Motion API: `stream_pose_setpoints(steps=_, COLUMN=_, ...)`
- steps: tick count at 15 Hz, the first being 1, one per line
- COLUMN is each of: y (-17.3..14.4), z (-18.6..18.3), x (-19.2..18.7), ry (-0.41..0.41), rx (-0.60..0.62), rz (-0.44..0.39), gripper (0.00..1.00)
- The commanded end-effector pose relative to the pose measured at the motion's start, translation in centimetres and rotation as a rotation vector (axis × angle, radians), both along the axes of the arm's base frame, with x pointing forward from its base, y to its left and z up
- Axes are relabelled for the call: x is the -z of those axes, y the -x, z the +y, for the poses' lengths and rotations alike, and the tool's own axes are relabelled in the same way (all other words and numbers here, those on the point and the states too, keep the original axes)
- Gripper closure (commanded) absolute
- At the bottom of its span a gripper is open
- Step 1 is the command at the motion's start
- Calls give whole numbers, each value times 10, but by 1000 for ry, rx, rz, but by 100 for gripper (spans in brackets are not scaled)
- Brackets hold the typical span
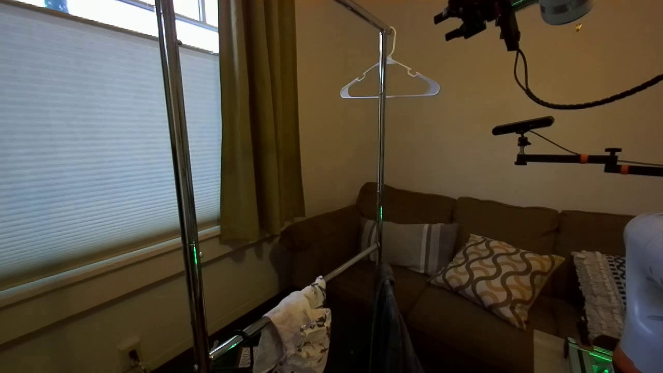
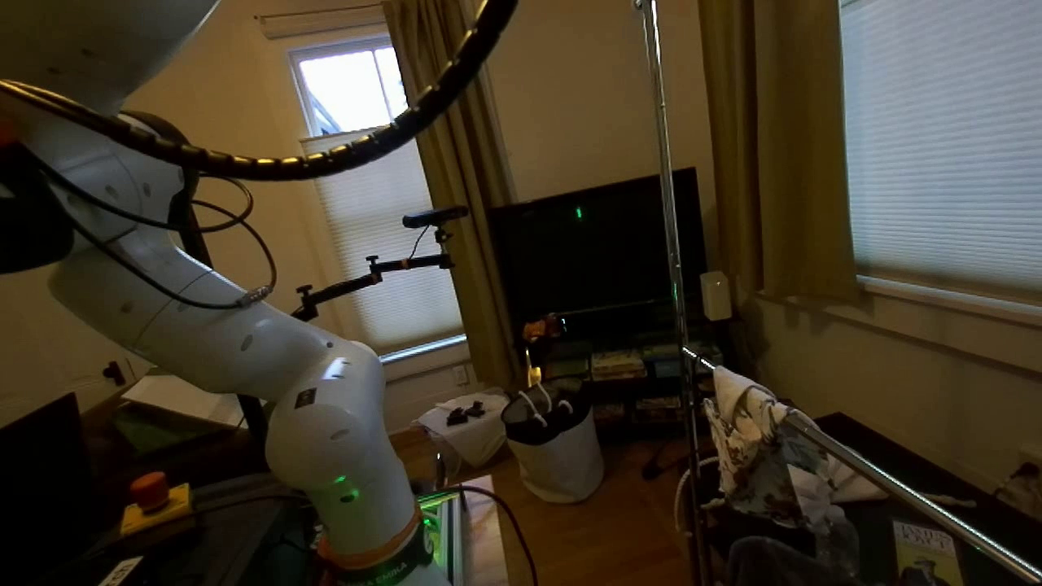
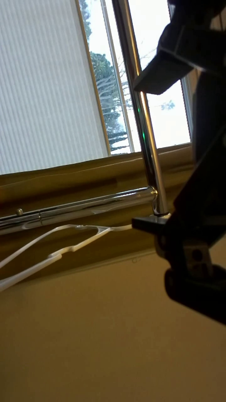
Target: Move the white hanger to the left
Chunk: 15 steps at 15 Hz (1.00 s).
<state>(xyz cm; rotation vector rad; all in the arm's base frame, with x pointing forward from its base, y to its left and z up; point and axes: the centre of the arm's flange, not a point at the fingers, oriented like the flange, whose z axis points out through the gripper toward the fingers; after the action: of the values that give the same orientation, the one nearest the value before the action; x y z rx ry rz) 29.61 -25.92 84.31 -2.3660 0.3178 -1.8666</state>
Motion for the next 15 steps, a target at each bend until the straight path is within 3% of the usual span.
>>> stream_pose_setpoints(steps=1, y=-1, z=-2, x=0, ry=6, rx=34, rz=-22, gripper=0)
stream_pose_setpoints(steps=3, y=3, z=-7, x=-5, ry=46, rx=72, rz=-61, gripper=0)
stream_pose_setpoints(steps=5, y=7, z=-14, x=-4, ry=127, rx=123, rz=-20, gripper=0)
stream_pose_setpoints(steps=7, y=8, z=-22, x=6, ry=151, rx=90, rz=19, gripper=0)
stream_pose_setpoints(steps=10, y=9, z=-43, x=16, ry=311, rx=88, rz=72, gripper=0)
stream_pose_setpoints(steps=12, y=11, z=-59, x=25, ry=401, rx=24, rz=113, gripper=0)
stream_pose_setpoints(steps=15, y=8, z=-74, x=43, ry=460, rx=-99, rz=194, gripper=0)
